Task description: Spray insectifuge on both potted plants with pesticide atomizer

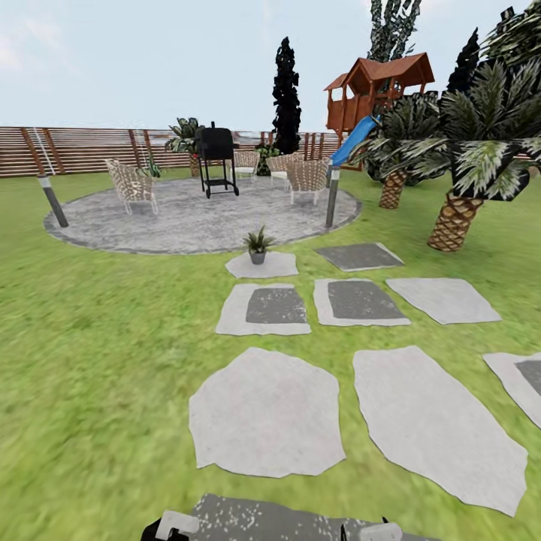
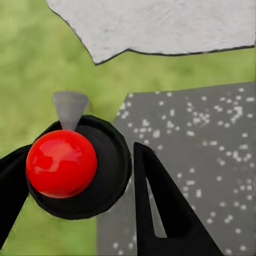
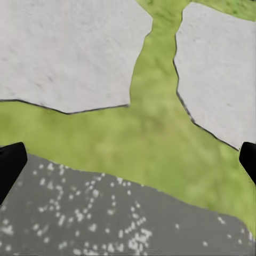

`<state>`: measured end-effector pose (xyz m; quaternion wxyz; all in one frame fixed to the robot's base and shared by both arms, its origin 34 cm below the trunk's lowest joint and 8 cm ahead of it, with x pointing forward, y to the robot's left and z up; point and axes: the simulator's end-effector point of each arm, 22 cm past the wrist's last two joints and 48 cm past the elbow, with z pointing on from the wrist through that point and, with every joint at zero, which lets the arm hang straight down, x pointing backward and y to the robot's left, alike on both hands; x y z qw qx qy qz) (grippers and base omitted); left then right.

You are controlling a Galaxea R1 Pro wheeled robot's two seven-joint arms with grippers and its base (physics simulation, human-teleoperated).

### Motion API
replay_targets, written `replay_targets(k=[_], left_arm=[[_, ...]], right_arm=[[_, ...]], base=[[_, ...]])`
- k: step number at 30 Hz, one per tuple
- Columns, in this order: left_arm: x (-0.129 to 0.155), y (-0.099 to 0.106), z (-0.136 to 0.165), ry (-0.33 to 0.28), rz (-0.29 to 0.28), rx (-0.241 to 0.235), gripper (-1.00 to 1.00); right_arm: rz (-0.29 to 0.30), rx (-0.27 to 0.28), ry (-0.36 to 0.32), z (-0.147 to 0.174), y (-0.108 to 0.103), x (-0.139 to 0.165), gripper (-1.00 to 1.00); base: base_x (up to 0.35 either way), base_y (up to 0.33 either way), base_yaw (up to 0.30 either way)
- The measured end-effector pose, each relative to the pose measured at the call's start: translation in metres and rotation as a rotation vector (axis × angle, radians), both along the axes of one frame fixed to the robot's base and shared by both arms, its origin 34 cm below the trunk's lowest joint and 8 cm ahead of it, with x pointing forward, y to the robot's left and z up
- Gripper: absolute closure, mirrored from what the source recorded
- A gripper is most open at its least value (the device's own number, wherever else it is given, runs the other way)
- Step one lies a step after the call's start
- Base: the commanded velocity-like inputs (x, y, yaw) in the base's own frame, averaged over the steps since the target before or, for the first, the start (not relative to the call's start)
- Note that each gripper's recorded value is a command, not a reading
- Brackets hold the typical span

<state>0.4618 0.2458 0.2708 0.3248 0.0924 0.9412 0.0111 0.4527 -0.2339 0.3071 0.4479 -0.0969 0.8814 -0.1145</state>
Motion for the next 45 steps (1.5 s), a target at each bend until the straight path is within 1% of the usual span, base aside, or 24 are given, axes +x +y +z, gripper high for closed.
replay_targets(k=[45], left_arm=[[0.0000, -0.0015, 0.0000, 0.000, -0.005, 0.000, 1.00]], right_arm=[[0.000, 0.000, 0.000, -0.0001, -0.0001, -0.0001, -1.00]], base=[[0.339, 0.000, 0.000]])
